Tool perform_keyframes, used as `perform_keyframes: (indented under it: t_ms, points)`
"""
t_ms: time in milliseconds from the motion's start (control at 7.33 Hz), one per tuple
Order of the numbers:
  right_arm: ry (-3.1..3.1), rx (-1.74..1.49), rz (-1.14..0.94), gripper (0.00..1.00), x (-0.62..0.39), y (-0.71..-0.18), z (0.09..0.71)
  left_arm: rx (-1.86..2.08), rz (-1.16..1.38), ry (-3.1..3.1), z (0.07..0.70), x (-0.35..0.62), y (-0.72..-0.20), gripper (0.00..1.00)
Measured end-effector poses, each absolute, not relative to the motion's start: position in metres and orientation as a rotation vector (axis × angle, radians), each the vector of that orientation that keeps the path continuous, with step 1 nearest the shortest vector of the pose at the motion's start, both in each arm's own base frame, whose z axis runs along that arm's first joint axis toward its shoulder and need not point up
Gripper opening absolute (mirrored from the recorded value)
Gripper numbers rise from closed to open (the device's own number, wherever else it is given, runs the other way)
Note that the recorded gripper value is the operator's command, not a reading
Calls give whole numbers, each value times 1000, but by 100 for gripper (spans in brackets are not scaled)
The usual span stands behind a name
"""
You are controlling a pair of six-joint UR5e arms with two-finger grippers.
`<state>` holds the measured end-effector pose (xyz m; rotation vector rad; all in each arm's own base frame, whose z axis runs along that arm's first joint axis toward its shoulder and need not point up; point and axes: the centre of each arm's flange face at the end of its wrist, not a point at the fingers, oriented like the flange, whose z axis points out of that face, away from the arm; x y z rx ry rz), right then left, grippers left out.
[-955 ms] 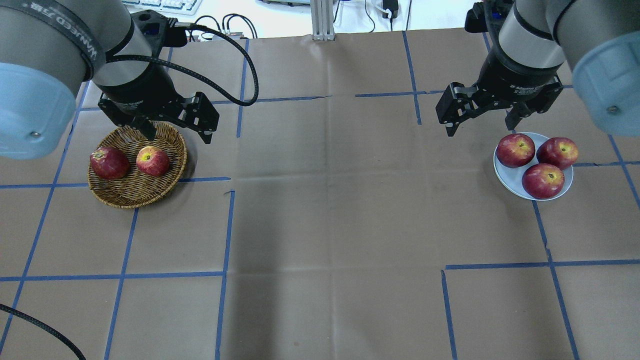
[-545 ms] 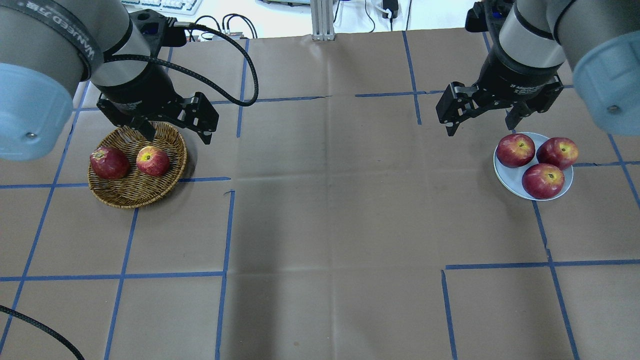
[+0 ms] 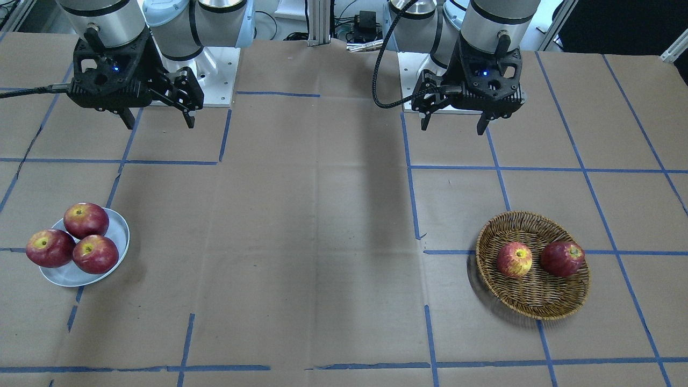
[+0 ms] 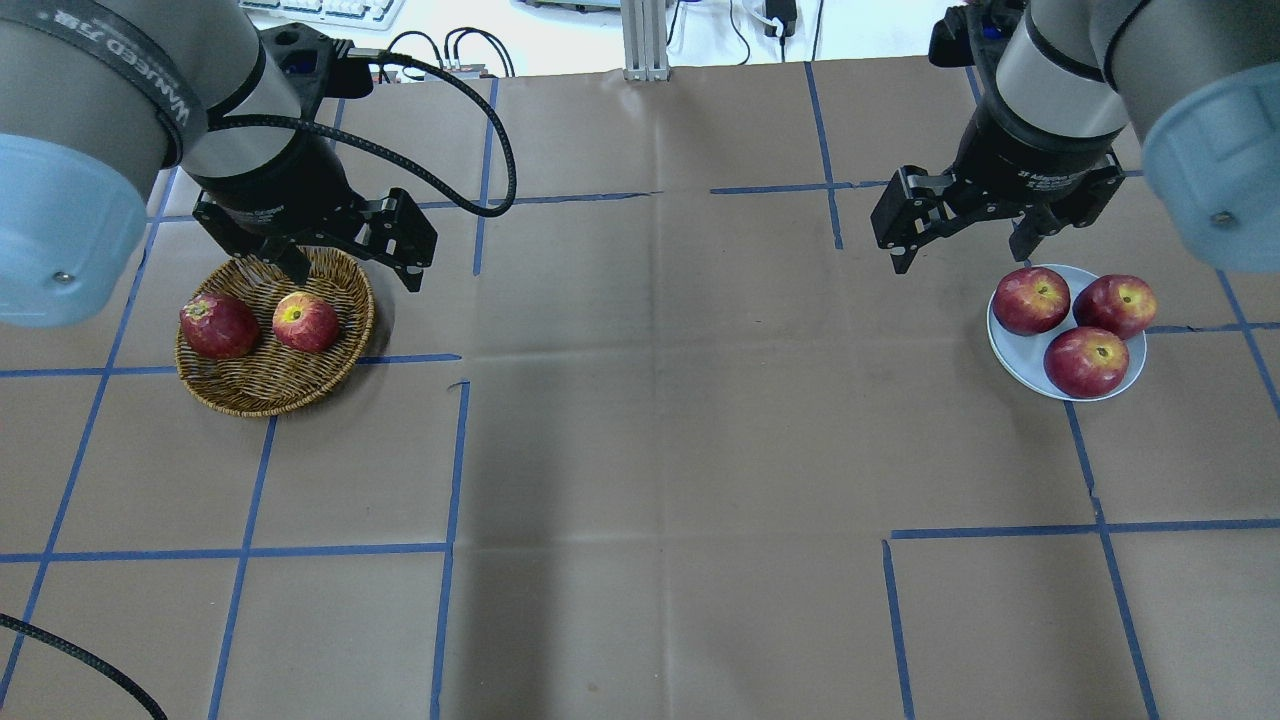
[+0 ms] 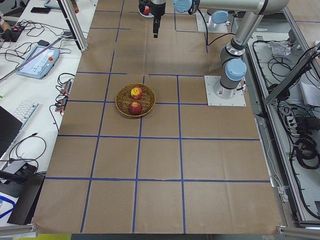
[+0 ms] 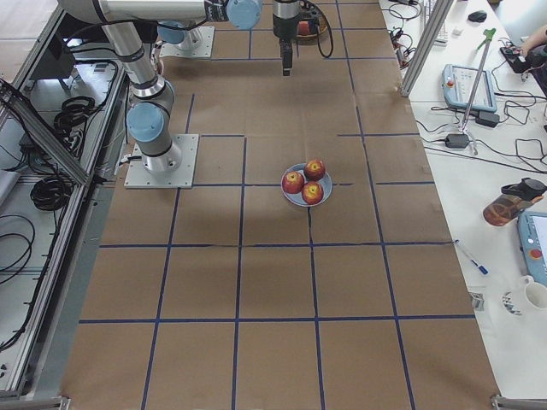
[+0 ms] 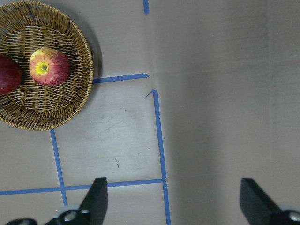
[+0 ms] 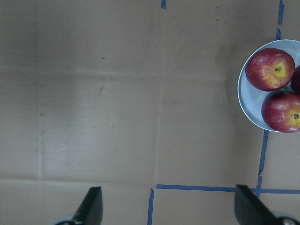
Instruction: Transfer apple from basket to plate
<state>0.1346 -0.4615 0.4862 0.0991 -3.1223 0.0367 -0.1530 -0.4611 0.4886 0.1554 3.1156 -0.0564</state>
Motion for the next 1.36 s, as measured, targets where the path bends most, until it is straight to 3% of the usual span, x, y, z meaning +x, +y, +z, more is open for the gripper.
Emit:
perform_keyframes:
  t_ms: [682, 1364]
  points:
    - [-3122, 100, 37, 100, 135, -460, 486, 390, -21, 3099, 452, -95, -484, 99]
    - [-3122, 100, 35, 100, 135, -460, 486, 526, -82, 3055, 308, 24, -563, 99]
